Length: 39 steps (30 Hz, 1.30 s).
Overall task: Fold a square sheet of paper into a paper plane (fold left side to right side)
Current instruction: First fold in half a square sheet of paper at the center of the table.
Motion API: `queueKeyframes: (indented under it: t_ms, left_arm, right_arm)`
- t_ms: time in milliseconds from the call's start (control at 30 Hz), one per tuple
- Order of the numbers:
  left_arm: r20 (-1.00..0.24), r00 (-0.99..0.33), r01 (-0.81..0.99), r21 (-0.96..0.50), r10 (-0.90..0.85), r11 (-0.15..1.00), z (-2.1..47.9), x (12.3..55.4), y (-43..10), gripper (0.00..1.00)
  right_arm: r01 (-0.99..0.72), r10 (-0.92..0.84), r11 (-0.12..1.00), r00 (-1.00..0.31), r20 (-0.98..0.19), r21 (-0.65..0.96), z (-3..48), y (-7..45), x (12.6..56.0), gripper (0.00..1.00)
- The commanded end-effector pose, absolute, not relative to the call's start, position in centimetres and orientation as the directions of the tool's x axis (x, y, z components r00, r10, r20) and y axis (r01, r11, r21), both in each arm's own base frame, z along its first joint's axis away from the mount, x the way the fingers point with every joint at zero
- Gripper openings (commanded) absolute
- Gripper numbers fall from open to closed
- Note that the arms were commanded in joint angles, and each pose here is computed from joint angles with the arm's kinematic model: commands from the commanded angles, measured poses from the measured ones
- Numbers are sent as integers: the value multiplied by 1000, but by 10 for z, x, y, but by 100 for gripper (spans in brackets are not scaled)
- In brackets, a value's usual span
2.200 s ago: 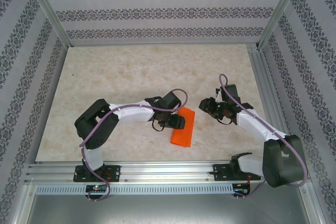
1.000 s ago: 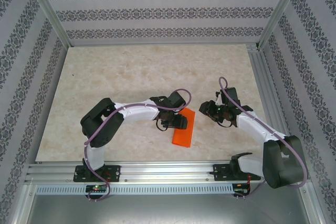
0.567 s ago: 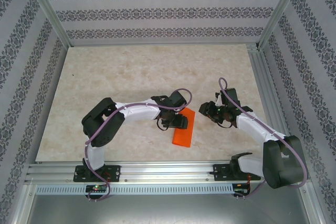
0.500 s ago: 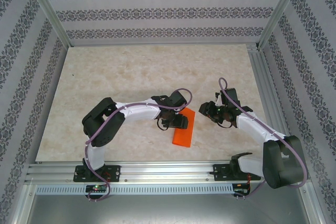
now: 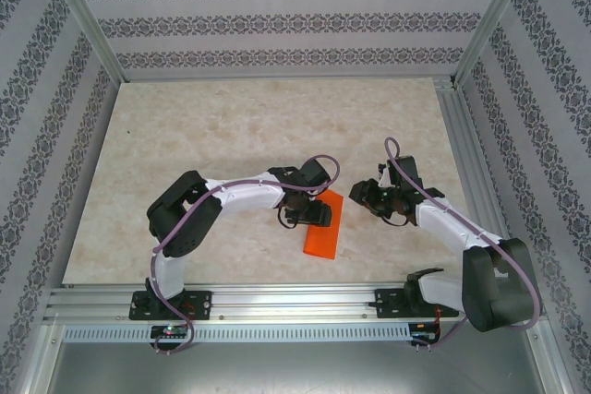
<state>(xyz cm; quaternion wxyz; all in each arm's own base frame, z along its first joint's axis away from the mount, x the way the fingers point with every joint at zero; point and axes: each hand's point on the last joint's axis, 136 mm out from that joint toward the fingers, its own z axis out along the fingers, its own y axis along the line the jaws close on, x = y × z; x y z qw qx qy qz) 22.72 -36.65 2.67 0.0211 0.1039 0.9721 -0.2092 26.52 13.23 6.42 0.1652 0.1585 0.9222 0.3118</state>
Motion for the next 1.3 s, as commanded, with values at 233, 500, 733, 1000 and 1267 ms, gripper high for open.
queueKeyframes:
  t_ms: [233, 500, 733, 1000, 1267]
  left_arm:
    - [-79, -974, 227, -398, 214, 889, 12, 224, -378, 63]
    - [-70, -976, 215, -393, 204, 894, 8, 223, -377, 64]
    - [-66, -978, 208, -395, 199, 895, 7, 223, -378, 64]
    - [-60, -975, 219, -398, 212, 891, 5, 220, -380, 64]
    - [-58, -972, 233, -401, 229, 886, 5, 218, -382, 64]
  right_arm:
    - [193, 399, 732, -898, -182, 654, 60, 139, 264, 38]
    - [189, 388, 733, -905, -174, 653, 57, 145, 264, 37]
    - [185, 380, 734, -910, -168, 653, 55, 150, 263, 36]
    - [184, 376, 736, -911, -168, 651, 54, 152, 262, 35]
    - [185, 371, 737, -915, -161, 650, 53, 156, 261, 34]
